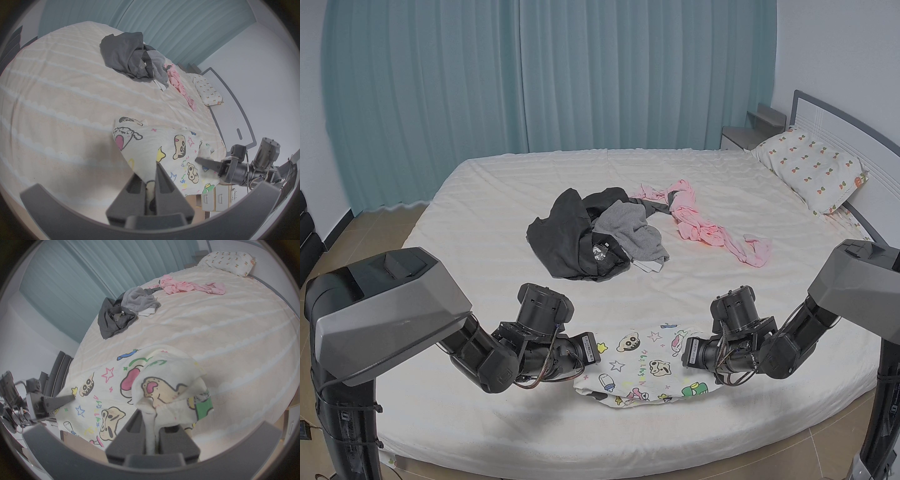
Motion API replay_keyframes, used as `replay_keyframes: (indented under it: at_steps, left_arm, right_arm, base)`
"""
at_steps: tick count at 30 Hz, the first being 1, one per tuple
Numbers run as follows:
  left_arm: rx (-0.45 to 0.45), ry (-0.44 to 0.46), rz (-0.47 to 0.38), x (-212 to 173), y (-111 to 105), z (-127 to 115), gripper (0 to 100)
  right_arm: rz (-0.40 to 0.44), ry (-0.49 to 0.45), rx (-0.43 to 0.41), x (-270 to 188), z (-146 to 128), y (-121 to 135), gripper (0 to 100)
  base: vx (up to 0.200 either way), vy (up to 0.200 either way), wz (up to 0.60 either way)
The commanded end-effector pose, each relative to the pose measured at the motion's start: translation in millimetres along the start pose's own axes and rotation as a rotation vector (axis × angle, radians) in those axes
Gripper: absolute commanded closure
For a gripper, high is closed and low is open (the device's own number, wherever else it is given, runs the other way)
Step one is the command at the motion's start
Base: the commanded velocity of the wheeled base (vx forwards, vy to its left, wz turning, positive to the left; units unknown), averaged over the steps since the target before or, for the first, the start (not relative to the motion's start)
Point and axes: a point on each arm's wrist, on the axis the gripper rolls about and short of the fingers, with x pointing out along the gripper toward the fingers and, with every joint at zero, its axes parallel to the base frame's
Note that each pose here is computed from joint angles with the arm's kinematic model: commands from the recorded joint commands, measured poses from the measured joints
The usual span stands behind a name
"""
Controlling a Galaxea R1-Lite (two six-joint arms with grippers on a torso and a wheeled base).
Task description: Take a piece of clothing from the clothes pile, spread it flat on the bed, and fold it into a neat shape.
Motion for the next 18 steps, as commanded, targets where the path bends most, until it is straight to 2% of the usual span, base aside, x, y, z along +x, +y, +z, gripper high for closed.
replay_keyframes:
  at_steps: [1,10,13,16,18]
  left_arm:
    - [-0.004,0.009,0.011,3.3,3.8,-2.1,0]
    - [-0.036,0.041,0.118,2.7,28.3,1.0,0]
    - [-0.042,0.033,0.16,-5.9,44.7,10.6,0]
    - [-0.049,0.008,0.166,-19.4,51.1,17.2,0]
    - [-0.067,-0.055,0.151,-50.6,50.6,29.4,0]
  right_arm:
    - [-0.015,0.021,-0.001,7.8,-5.7,-2.5,0]
    - [-0.079,0.037,0.02,6.5,-9.1,-19.7,0]
    - [-0.111,-0.004,0.055,-3.3,1.5,-31.3,0]
    - [-0.114,-0.04,0.077,-19.5,9.8,-37.5,0]
    - [-0.098,-0.117,0.102,-56.3,22.5,-42.1,0]
  base:
    - [0.0,0.0,0.0]
    - [0.0,0.0,0.0]
    - [0.0,0.0,0.0]
    - [0.0,0.0,0.0]
    - [0.0,0.0,0.0]
